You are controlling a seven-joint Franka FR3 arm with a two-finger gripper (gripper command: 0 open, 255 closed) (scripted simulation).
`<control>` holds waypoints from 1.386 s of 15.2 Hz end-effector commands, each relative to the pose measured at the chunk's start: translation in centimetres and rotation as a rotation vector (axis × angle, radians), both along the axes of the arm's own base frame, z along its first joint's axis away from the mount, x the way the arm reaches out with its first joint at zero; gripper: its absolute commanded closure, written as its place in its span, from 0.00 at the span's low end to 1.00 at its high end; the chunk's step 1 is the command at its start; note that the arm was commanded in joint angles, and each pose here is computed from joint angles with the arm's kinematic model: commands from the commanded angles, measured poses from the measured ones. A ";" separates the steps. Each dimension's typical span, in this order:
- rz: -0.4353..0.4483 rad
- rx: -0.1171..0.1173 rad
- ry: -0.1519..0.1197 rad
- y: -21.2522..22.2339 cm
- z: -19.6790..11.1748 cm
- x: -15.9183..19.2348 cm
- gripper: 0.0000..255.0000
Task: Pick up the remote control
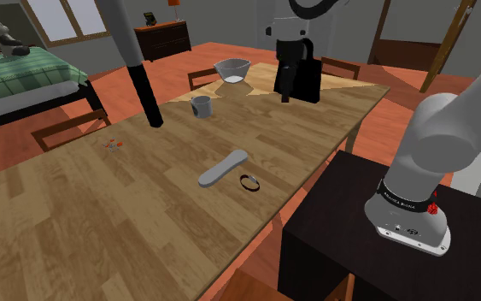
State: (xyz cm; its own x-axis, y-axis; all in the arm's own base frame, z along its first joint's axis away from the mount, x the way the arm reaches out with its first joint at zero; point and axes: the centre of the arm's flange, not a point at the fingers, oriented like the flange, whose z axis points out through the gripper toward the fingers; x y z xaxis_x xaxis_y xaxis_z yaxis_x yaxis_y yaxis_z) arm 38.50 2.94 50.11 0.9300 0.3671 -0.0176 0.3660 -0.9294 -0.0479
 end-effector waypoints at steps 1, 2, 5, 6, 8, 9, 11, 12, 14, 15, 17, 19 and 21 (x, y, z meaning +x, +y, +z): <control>0.097 -0.004 -0.007 0.8 -1.7 1.8 0.00; 0.144 -0.005 -0.010 1.4 -2.5 2.7 0.00; 0.283 -0.010 -0.017 3.5 -4.9 5.1 0.00; 0.330 -0.011 -0.020 4.3 -5.7 5.9 0.00; 0.423 -0.015 -0.025 5.9 -7.3 7.3 0.00; 0.469 -0.016 -0.027 6.7 -8.0 7.9 0.00; 0.562 -0.019 -0.032 8.5 -9.6 9.1 0.00; 0.609 -0.021 -0.035 9.5 -10.4 9.6 0.00; 0.702 -0.024 -0.040 11.4 -12.0 10.5 0.00; 0.748 -0.026 -0.042 12.4 -12.8 10.9 0.00; 0.842 -0.029 -0.047 14.4 -14.4 11.6 0.00; 0.935 -0.032 -0.052 16.5 -15.9 12.0 0.00; 1.028 -0.035 -0.058 18.6 -17.5 12.3 0.00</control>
